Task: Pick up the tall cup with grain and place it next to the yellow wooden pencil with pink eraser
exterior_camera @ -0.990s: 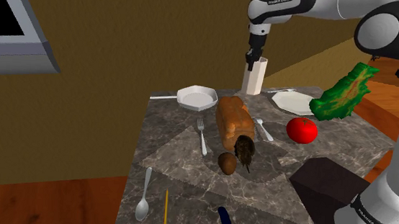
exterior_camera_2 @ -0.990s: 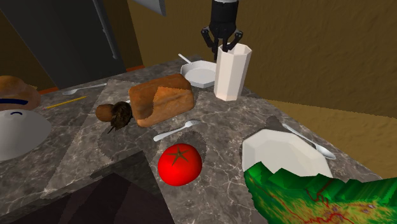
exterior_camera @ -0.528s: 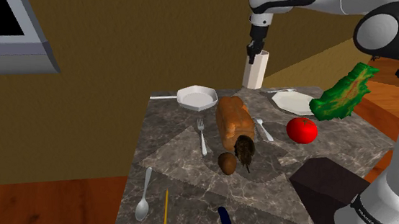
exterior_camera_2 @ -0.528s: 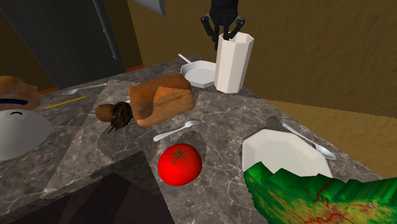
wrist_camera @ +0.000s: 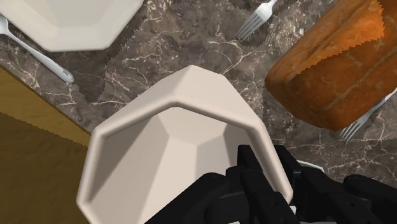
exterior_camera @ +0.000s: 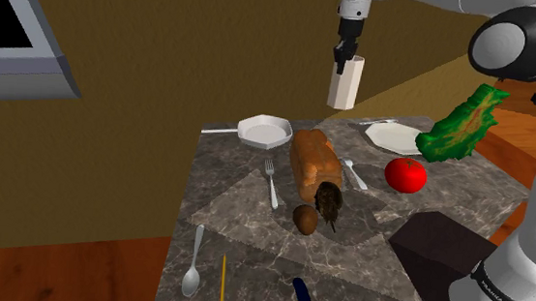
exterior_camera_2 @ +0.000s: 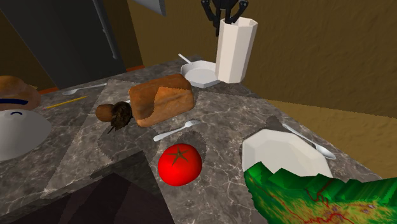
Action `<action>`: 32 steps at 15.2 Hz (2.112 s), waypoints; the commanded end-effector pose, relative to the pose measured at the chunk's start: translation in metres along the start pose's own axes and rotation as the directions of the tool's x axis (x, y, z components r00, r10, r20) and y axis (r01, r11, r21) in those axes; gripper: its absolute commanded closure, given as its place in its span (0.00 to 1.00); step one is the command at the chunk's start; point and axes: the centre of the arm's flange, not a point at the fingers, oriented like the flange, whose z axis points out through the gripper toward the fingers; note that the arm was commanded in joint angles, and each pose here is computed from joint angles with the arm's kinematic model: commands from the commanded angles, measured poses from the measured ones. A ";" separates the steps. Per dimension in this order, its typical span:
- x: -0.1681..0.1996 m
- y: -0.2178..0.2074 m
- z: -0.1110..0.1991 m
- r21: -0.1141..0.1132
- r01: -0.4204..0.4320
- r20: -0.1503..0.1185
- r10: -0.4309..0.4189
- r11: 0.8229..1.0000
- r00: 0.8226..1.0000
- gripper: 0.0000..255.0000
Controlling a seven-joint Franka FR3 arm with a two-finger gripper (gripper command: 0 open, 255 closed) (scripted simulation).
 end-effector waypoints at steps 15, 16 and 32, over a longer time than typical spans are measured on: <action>-0.008 -0.026 -0.071 0.000 0.000 0.000 0.000 1.000 1.000 1.00; -0.013 -0.038 -0.071 0.000 0.000 0.000 0.000 1.000 1.000 1.00; -0.091 -0.234 -0.068 0.000 0.000 0.000 0.000 1.000 1.000 1.00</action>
